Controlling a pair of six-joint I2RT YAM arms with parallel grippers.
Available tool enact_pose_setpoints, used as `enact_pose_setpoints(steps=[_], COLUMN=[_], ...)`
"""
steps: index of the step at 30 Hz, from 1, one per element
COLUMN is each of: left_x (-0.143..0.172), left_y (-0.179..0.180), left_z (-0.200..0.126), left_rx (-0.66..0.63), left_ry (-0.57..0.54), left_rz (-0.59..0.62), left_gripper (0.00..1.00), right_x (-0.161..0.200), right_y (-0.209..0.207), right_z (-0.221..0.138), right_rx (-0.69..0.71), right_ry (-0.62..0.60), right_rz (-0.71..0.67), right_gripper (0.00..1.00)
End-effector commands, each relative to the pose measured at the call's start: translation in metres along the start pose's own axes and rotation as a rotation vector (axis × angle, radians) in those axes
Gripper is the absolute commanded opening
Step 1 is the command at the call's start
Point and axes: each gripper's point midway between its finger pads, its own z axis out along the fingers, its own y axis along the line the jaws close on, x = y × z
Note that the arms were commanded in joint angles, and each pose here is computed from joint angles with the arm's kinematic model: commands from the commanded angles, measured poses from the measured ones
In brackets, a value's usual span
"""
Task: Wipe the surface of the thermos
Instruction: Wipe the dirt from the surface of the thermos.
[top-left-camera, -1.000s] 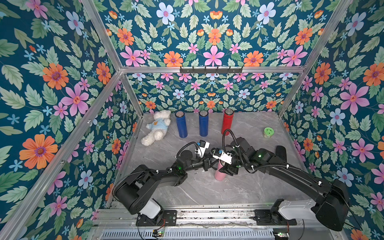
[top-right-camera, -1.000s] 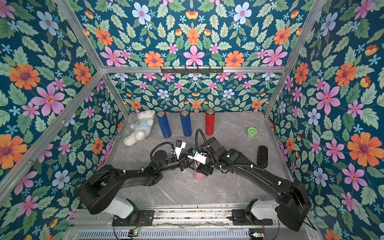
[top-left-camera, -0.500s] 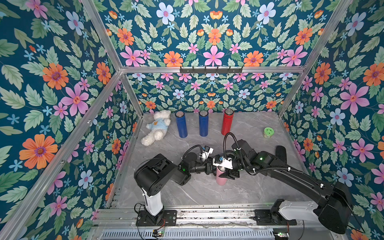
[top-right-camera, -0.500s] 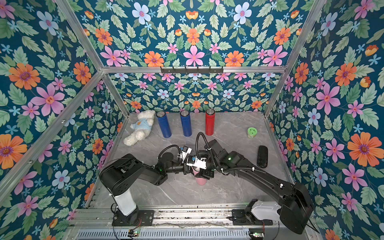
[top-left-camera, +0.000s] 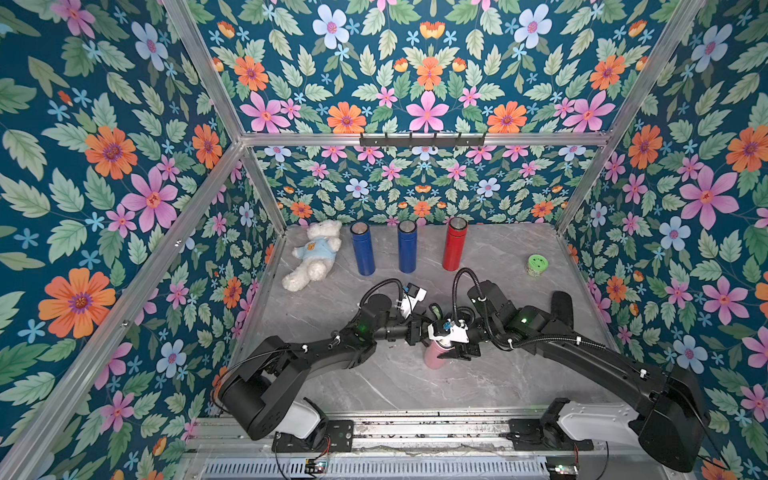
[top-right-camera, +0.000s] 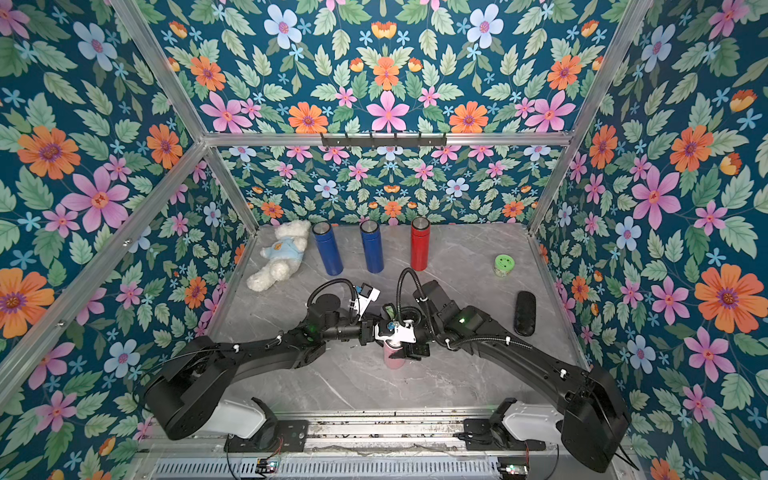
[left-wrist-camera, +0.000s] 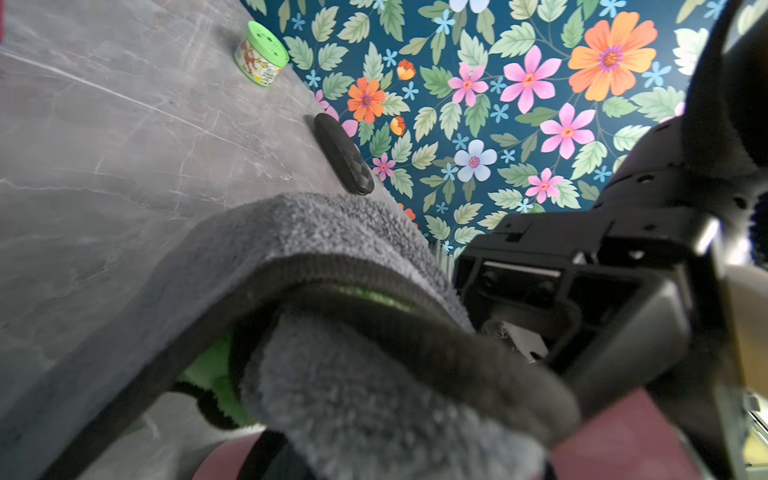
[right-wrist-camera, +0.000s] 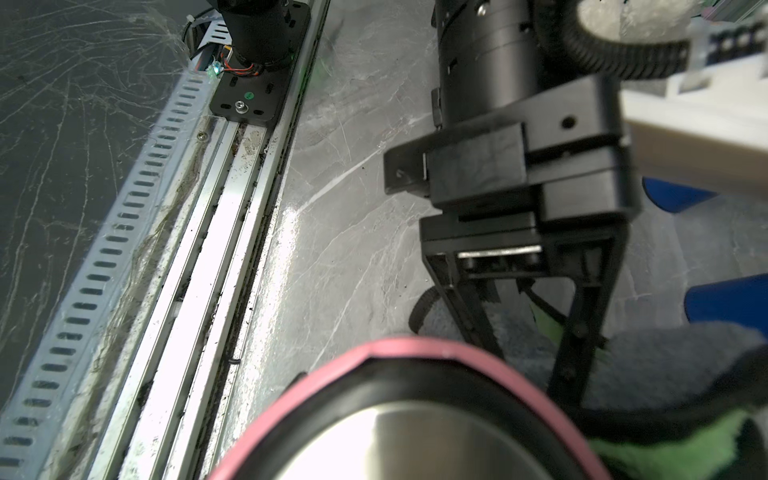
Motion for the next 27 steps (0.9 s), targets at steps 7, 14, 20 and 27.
enact_pose_setpoints(steps=[7,14,20,27], left_x=[0.087,0.081,0.044,0.056], left_y=[0.049,0.046,-0.004,0.003], left_z=[0.015,0.009,-0.005,0.005], left_rx=[-0.006,-0.061,0.037,0.09], left_ry=[0.229,0.253,0.189,0.218], left_rz=[-0.141,-0.093,-0.021,-0.058], left_gripper=[0.0,0.0,0.0,0.0], right_x=[0.005,0.011,0.007,0.004], right_y=[-0.027,-0.027,-0.023,-0.026], right_z=[-0.01,-0.012,-0.009,-0.006], right_rx=[0.126,0.118,0.079,0.07], right_ry=[0.046,0.058,0.032,0.015], right_rz=[-0.095,-0.103,-0.153,-0.161], right_gripper=[0.0,0.0,0.0,0.0])
